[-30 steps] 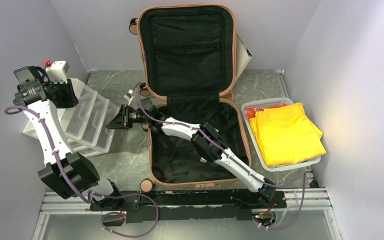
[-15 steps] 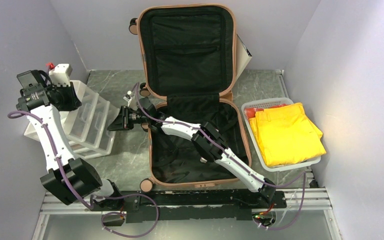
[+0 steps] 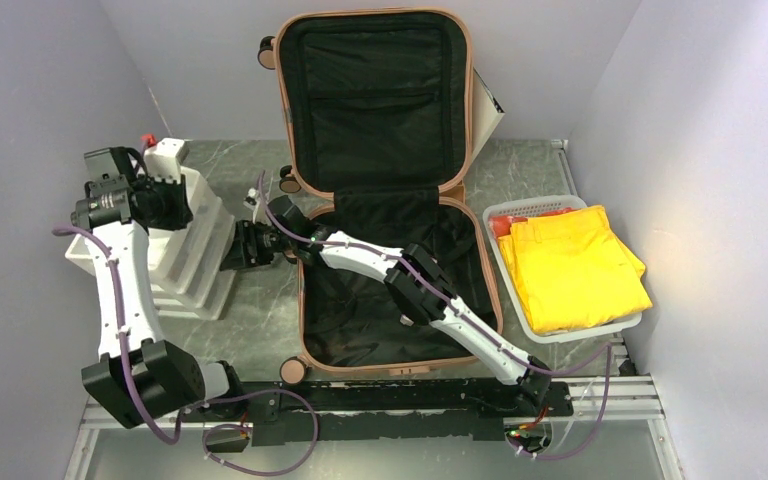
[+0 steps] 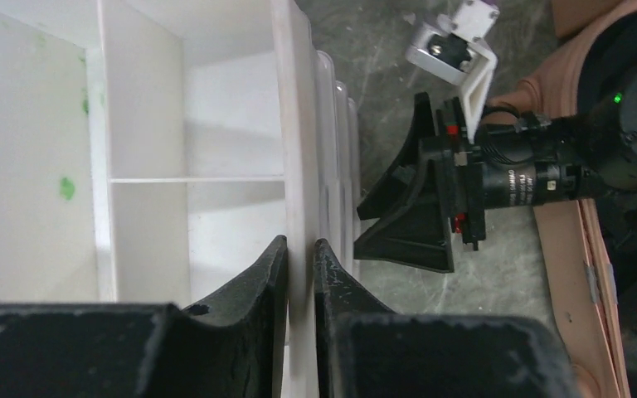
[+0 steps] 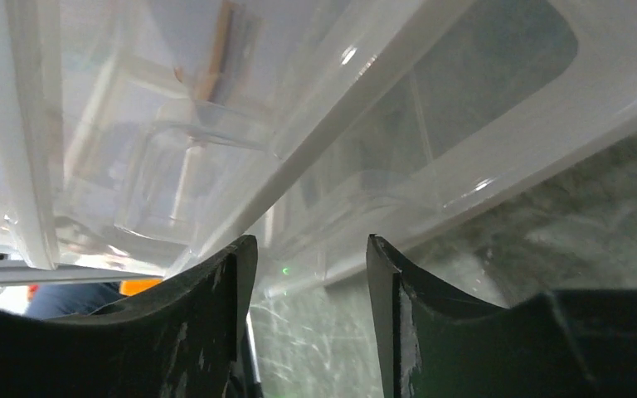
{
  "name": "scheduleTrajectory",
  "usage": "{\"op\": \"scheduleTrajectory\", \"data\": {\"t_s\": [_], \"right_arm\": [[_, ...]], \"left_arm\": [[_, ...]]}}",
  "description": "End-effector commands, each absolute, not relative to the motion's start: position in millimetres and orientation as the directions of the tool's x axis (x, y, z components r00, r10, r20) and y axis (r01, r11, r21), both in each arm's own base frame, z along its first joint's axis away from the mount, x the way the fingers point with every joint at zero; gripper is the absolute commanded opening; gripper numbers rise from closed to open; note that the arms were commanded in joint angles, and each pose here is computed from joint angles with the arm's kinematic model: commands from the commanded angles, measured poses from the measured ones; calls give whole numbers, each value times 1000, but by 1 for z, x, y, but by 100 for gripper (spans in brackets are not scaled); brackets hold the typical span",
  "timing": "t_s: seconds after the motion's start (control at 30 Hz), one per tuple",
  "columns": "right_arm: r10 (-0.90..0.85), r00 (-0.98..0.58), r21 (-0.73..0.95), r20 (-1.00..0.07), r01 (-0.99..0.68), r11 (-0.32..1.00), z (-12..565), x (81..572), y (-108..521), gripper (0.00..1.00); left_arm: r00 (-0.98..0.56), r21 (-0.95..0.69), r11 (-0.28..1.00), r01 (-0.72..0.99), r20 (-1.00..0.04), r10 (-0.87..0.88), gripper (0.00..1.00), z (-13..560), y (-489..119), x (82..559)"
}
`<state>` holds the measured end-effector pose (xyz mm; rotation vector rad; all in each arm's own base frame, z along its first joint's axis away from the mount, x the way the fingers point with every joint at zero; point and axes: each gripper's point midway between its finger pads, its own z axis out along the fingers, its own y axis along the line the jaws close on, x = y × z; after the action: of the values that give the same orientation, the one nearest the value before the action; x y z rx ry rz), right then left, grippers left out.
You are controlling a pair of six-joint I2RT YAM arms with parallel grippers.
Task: Open, take out, and arrange the luggage
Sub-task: Adjust the storage box at the center of the board.
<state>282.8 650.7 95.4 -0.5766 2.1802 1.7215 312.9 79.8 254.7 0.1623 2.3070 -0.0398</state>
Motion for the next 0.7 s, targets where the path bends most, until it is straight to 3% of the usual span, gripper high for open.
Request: {"op": "scheduleTrajectory", "data": {"t_s": [0.0,0.33,0.67], "right_arm": [[-206,-832,780,-516,-555,288,84,275,636,57],[-305,-708,662,-637,-705,253,129,259,602,59],[-366,-458,488,-810,-873,12,216,223,554,64]], "left_arm": [[-667,81,990,114,-733,137,5,250,83,309],[-625,113,974,196,-751,212,5,256,71,296],[-524,90,886,454,-778,348,5,274,20,269]]}}
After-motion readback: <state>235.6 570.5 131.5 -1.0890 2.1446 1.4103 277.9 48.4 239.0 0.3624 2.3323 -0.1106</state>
